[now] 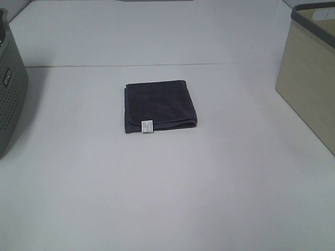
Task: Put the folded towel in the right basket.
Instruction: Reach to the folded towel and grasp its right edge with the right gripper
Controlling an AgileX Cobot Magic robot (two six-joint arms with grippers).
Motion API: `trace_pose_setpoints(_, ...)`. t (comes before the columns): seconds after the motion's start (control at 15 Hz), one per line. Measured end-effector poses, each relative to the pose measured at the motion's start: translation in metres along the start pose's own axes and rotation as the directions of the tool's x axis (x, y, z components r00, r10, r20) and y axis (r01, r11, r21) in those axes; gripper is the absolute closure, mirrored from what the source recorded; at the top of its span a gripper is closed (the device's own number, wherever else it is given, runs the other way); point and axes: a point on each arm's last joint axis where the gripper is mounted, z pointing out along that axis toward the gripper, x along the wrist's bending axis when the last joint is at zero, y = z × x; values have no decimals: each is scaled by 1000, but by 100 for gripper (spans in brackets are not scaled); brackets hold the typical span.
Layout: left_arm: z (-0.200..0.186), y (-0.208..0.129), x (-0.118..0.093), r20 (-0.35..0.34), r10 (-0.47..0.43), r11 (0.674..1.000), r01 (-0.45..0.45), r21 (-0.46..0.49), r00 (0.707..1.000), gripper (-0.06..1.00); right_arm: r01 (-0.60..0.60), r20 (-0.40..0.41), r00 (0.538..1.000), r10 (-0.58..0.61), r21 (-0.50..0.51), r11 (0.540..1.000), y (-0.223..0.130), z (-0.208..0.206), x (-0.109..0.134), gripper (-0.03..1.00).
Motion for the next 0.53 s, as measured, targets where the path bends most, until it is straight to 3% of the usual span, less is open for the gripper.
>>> trace_pose_setpoints(0.33, 0, 0, 0, 0, 0, 1000, 0, 0, 1000, -5, 1, 7, 1000, -1, 14, 1000, 4, 1, -1, 0)
trace_pose_setpoints(0.53, 0, 0, 0, 0, 0, 1000, 0, 0, 1000, -5, -59, -29, 998, 60, 21, 998, 65, 12, 1, 2)
